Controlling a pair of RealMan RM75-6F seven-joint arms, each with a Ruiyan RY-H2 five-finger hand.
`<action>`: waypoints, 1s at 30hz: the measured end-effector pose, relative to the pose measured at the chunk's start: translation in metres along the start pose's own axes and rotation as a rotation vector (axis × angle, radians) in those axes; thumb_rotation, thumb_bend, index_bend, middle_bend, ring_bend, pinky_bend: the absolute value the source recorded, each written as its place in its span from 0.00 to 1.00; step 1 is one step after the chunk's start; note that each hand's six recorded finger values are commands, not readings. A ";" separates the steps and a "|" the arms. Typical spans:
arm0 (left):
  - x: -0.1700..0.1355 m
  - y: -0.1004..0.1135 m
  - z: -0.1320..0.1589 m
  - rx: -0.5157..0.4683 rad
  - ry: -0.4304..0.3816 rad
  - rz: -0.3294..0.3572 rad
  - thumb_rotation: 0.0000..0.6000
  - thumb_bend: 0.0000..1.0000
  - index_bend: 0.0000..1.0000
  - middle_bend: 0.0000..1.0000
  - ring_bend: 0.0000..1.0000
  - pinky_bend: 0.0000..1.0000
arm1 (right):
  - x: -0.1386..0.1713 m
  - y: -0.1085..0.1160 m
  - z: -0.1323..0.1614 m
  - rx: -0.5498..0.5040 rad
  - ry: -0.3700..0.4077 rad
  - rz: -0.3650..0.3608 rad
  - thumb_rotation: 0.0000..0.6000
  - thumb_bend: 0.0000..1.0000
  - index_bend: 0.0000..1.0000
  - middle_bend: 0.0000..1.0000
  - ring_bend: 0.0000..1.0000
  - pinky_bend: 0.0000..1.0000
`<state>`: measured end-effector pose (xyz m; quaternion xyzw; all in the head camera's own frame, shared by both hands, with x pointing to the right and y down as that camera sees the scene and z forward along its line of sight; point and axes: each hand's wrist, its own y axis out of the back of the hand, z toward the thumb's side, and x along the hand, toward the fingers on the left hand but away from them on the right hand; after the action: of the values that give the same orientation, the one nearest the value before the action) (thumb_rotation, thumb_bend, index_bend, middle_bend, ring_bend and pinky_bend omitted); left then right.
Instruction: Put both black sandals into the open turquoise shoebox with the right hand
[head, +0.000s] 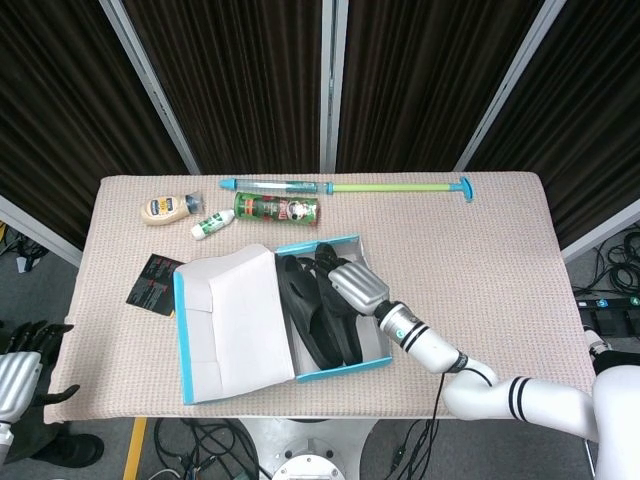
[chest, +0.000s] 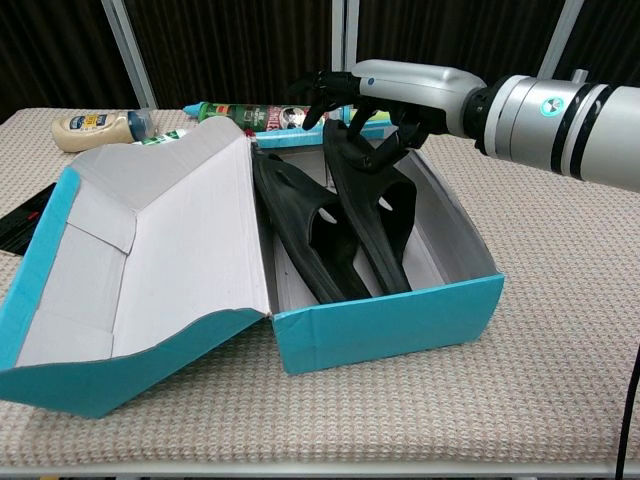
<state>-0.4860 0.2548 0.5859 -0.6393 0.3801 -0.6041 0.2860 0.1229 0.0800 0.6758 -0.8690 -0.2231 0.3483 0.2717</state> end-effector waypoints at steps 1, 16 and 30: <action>0.000 0.000 0.000 0.000 0.001 -0.001 1.00 0.03 0.18 0.17 0.09 0.07 | 0.000 -0.001 0.000 -0.004 0.001 0.000 1.00 0.55 0.01 0.19 0.08 0.26; 0.001 -0.003 -0.001 -0.004 0.000 -0.006 1.00 0.03 0.19 0.17 0.09 0.07 | -0.004 -0.025 -0.018 0.016 -0.044 0.063 1.00 0.55 0.01 0.20 0.08 0.26; 0.002 -0.001 0.001 -0.003 -0.013 0.006 1.00 0.03 0.18 0.17 0.09 0.07 | 0.017 0.006 -0.013 0.021 -0.010 -0.050 1.00 0.54 0.01 0.13 0.04 0.24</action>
<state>-0.4850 0.2535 0.5878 -0.6425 0.3813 -0.5986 0.2891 0.1446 0.0815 0.6714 -0.8584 -0.2426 0.3480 0.2884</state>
